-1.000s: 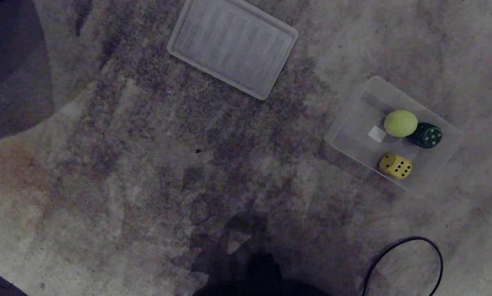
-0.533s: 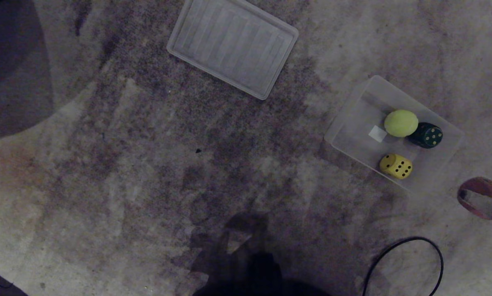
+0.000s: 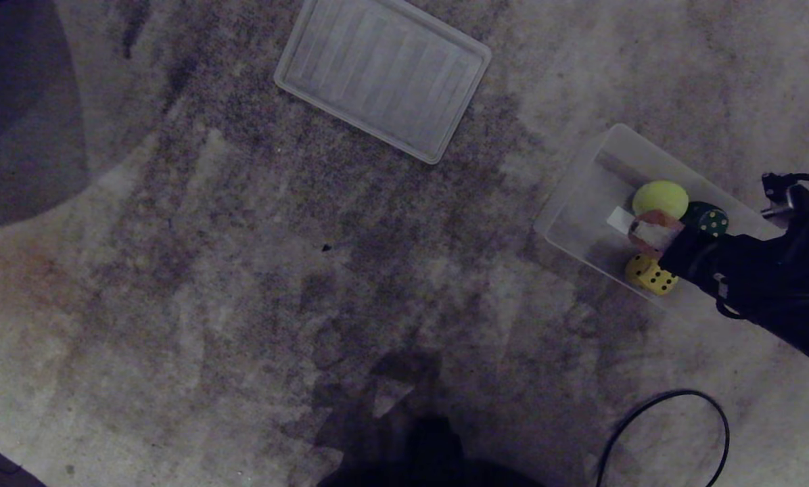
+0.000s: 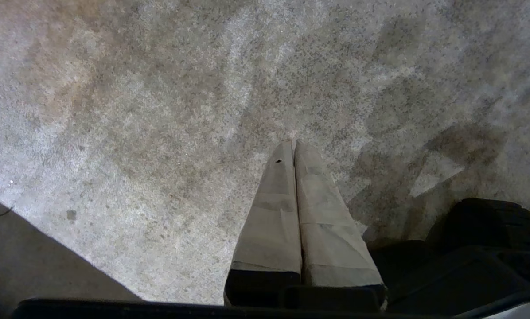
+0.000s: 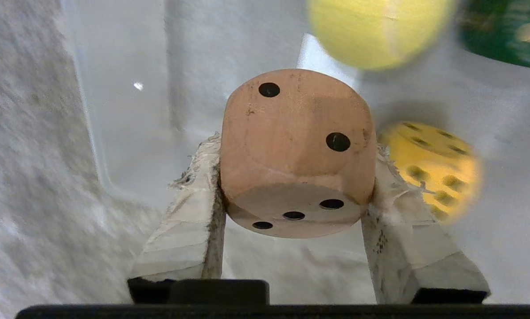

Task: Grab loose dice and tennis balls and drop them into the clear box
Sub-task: Put the toys in the box, then pick up toys out of the box

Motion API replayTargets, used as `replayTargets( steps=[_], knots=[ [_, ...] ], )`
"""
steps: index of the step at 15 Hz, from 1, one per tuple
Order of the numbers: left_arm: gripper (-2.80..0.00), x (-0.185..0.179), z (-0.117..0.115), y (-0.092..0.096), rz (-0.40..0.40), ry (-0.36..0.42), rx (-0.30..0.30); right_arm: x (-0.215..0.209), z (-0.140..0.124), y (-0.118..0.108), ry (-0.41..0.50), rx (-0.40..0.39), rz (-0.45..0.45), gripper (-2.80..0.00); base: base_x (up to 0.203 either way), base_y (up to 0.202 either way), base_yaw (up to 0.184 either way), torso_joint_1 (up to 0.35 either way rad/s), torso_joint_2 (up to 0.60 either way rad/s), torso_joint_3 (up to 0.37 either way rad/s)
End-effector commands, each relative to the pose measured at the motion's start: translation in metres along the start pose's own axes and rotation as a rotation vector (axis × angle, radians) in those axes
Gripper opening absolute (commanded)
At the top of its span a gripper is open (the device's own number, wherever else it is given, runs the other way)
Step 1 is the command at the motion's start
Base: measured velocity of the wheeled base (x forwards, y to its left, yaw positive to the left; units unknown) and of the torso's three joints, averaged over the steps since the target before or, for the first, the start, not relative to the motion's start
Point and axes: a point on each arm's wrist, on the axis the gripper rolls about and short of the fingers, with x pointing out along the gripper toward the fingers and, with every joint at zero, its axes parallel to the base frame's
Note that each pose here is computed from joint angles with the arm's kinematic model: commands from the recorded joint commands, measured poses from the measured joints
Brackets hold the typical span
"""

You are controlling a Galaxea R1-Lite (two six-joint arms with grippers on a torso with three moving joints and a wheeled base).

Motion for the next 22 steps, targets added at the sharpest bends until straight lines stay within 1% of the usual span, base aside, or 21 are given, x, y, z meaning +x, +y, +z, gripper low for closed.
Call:
replayTargets(
  steps=[1,5,7,9,10,12,14,16,17,20,22],
  knots=[
    [-2.80,0.000,0.000,0.000,0.000,0.001,-0.001,0.012,-0.008,0.000,0.023,-0.010,0.008,0.00,0.000,0.000,0.000,0.000,0.00,0.000],
    [-2.80,0.000,0.000,0.000,0.001,0.001,-0.001,-0.011,-0.007,0.000,0.028,-0.029,0.027,0.00,0.000,0.000,0.000,0.000,0.00,0.000],
    [-2.80,0.000,0.000,0.000,0.001,0.001,-0.001,-0.032,-0.008,-0.002,0.033,-0.056,0.034,0.00,0.000,0.000,0.000,0.000,0.00,0.000],
    [-2.80,0.000,0.000,0.000,0.000,0.001,-0.001,-0.057,-0.010,-0.002,0.026,-0.062,0.045,0.00,0.000,0.000,0.000,0.000,0.00,0.000],
    [-2.80,0.000,0.000,0.000,0.000,0.001,-0.001,-0.071,-0.010,-0.002,0.015,-0.063,0.058,-2.80,0.000,0.000,0.000,0.000,0.00,0.000],
    [-2.80,0.000,0.000,0.000,0.000,0.001,-0.001,-0.097,-0.010,-0.003,0.016,-0.078,0.063,-2.80,0.000,0.000,0.000,0.000,0.00,0.000],
    [-2.80,0.000,0.000,0.000,0.000,0.001,-0.001,-0.131,-0.010,-0.006,0.024,-0.113,0.055,-2.80,0.000,0.000,0.000,0.000,0.00,0.000],
    [-2.80,0.000,0.000,0.000,0.001,0.001,-0.001,-0.170,-0.016,-0.013,0.051,-0.154,0.024,-2.80,0.000,0.000,0.000,0.000,0.00,0.000],
    [-2.80,0.000,0.000,0.000,0.000,0.001,-0.001,-0.190,-0.022,-0.017,0.069,-0.173,0.002,-2.80,0.000,0.000,0.000,0.000,0.00,0.000],
    [-2.80,0.000,0.000,0.000,0.000,0.001,-0.001,-0.241,-0.054,-0.033,0.153,-0.213,-0.086,-2.80,0.000,0.000,0.000,0.000,0.00,0.000],
    [-2.80,0.000,0.000,0.000,0.000,0.001,-0.001,-0.262,-0.078,-0.042,0.154,-0.272,-0.140,-2.80,0.000,0.000,0.000,0.000,0.00,0.000]
  ],
)
